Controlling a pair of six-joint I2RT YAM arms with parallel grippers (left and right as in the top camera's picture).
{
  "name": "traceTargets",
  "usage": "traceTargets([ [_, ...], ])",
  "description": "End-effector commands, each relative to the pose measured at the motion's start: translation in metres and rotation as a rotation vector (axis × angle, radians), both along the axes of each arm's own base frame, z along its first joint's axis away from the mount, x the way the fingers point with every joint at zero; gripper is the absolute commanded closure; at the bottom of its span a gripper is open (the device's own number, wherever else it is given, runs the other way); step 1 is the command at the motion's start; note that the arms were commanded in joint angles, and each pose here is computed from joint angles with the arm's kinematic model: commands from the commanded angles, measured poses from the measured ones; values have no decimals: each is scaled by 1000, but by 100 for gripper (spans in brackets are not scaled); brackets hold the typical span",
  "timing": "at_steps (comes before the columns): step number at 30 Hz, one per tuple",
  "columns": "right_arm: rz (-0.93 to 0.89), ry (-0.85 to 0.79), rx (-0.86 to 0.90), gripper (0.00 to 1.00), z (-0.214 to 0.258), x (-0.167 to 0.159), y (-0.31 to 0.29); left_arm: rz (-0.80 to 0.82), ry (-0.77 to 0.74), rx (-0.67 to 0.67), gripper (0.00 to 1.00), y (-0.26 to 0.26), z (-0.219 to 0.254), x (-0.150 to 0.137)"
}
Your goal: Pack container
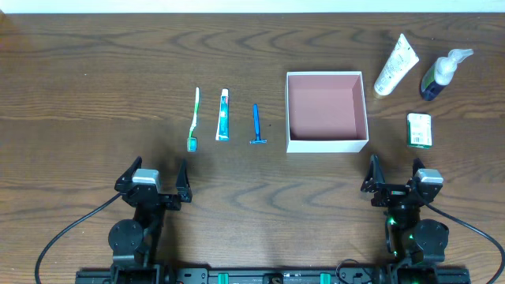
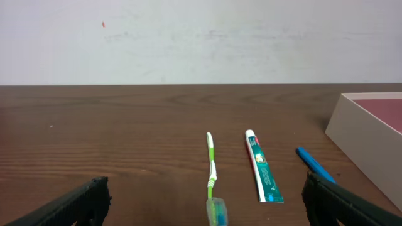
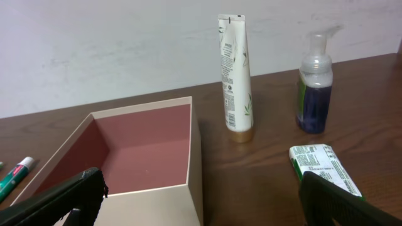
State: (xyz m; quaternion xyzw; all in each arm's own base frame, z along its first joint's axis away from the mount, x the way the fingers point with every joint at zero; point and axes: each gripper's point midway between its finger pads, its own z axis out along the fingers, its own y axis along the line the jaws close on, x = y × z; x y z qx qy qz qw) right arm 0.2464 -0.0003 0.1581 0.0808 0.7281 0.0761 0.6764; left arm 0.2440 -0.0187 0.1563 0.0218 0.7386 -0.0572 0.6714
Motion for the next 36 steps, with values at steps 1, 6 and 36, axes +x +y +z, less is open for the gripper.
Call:
traceTargets([
  [1, 20, -1, -17, 1, -1, 0, 4, -11, 43, 0, 2, -2, -15, -1],
  [6, 20, -1, -17, 1, -1, 0, 4, -11, 43, 0, 2, -2, -15, -1],
  [36, -6, -29, -18, 1, 6, 0, 0, -11, 43, 0, 2, -2, -15, -1],
])
